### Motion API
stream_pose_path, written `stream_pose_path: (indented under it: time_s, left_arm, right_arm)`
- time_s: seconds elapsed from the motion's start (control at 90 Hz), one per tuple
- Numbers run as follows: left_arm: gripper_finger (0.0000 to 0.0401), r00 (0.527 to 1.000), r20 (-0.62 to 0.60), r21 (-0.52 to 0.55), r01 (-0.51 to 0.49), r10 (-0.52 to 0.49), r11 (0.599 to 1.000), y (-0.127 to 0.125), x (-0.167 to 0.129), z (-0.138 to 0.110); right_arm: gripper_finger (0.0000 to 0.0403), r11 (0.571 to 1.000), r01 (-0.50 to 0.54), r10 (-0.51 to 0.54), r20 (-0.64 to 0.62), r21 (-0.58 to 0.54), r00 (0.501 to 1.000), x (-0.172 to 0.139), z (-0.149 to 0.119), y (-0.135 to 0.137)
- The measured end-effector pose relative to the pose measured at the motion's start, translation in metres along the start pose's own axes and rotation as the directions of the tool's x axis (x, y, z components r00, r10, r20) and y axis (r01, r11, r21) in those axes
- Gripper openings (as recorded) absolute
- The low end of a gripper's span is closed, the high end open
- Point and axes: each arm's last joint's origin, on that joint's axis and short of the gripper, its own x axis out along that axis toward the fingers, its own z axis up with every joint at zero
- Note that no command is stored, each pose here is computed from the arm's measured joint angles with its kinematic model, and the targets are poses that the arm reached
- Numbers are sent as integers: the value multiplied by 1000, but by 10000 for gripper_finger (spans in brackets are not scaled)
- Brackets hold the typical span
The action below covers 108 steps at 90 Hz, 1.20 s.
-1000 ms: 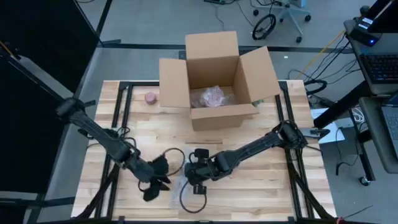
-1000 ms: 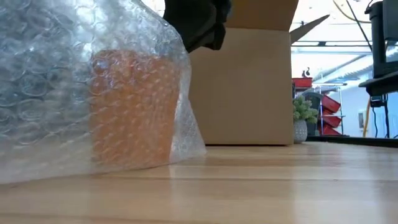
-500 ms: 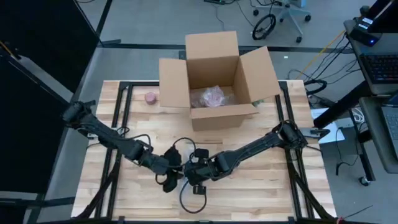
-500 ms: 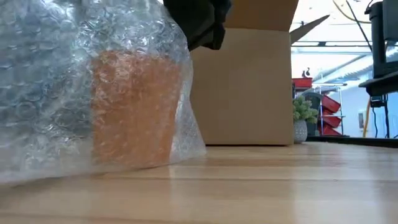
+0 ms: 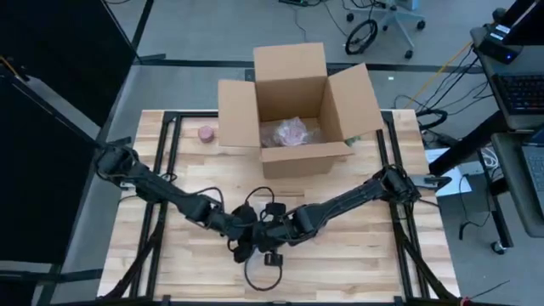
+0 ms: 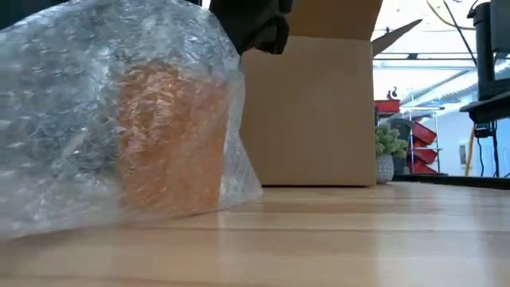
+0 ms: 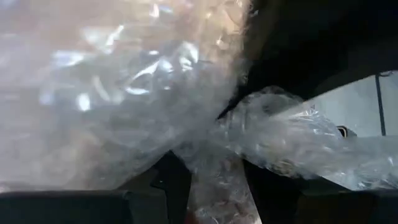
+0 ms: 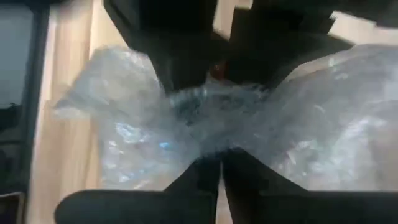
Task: Wrap mug
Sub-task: Wrap the orange cup with the bubble wrap
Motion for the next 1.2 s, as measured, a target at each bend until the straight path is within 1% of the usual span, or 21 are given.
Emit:
stream_pose_path:
  time_s: [0.133, 0.211, 0.356, 0.5, 0.644, 0.8, 1.011, 1.1, 1.2]
  left_arm:
    - [134, 1000, -6, -2, 7, -7, 1000, 2, 2, 2]
    - [134, 1000, 1, 24, 19, -19, 1000, 1, 3, 2]
    - [134, 999, 4, 44, 34, -34, 998, 1, 3, 2]
    - [134, 998, -3, 113, 62, -63, 992, 0, 2, 2]
    - [134, 997, -13, 156, 76, -75, 985, -1, 1, 2]
    - [134, 992, -47, 181, 121, -114, 976, -3, 0, 1]
    - [135, 987, -29, 194, 162, -159, 968, -9, -26, 5]
    - [135, 980, 0, 196, 193, -197, 961, -13, -44, 10]
    - [135, 978, 3, 170, 204, -208, 964, -15, -67, 10]
  right_arm:
    - [0, 1000, 2, -2, -16, -1, 1000, -25, 11, 2]
    - [0, 1000, -6, 6, -12, -5, 1000, -38, 16, 5]
    - [0, 1000, -10, 11, 60, -9, 998, -48, 22, 14]
    - [0, 1000, -7, 8, 104, -5, 995, -28, 16, 17]
    - [0, 1000, -17, 17, 155, 0, 988, -4, 7, 17]
    - [0, 1000, 4, -5, 105, 10, 994, 20, -14, 12]
    - [0, 1000, -5, 3, 112, 19, 994, 29, -20, 12]
    - [0, 1000, -8, 6, 100, 27, 995, 30, -20, 10]
    - [0, 999, -7, 2, 94, 50, 996, 31, -20, 9]
